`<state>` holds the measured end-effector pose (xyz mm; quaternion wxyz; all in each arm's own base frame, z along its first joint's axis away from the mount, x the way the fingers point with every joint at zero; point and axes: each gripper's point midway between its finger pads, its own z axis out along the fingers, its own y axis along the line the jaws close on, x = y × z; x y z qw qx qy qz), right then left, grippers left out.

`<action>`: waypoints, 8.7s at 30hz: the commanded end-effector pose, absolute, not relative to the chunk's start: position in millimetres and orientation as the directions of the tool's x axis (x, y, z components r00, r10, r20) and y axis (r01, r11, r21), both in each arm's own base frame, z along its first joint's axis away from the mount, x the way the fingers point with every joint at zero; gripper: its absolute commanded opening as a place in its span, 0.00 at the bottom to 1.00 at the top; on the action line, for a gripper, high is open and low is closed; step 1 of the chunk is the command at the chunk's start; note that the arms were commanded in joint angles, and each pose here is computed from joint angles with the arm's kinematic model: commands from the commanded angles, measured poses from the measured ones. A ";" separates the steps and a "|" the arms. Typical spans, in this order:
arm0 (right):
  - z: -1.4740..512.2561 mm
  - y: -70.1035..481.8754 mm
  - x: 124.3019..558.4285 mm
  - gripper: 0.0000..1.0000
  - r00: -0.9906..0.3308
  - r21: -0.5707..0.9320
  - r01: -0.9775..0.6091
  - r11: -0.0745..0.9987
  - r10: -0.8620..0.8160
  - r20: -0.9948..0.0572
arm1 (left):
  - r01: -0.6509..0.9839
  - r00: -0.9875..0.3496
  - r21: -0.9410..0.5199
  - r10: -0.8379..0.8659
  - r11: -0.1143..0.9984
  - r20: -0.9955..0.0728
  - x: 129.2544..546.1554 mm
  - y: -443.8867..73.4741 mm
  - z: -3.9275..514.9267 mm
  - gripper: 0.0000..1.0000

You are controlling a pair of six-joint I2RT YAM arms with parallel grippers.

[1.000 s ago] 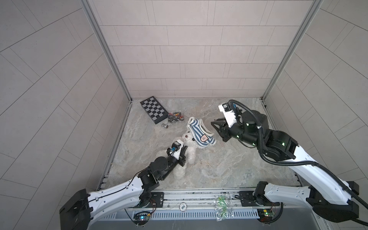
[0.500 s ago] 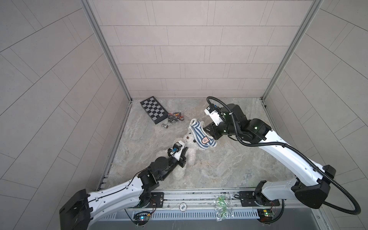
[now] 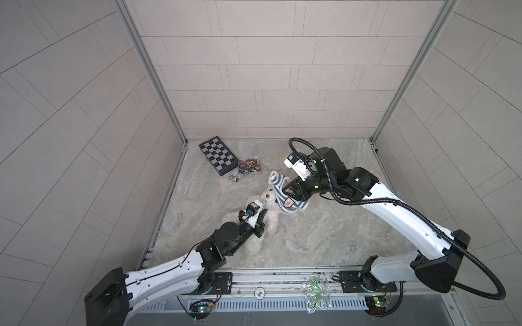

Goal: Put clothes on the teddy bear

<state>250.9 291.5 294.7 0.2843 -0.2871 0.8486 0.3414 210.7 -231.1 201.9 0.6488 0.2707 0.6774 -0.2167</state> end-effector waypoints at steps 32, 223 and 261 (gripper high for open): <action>272.3 307.9 231.5 0.22 -0.785 0.654 -0.616 0.440 -0.273 -0.556 | 0.621 0.051 0.086 0.070 0.779 -0.996 226.5 -247.8 229.7 0.00; 297.4 216.4 247.8 0.00 -0.352 0.490 -0.313 0.814 0.379 -0.856 | 0.502 -0.663 -0.737 -0.346 0.453 -0.664 211.6 -344.2 208.3 0.01; 276.8 229.5 231.5 0.00 -0.441 0.310 -0.549 0.776 0.046 -0.896 | 0.613 -0.576 -0.484 -0.068 0.625 -0.815 218.9 -306.3 184.6 0.30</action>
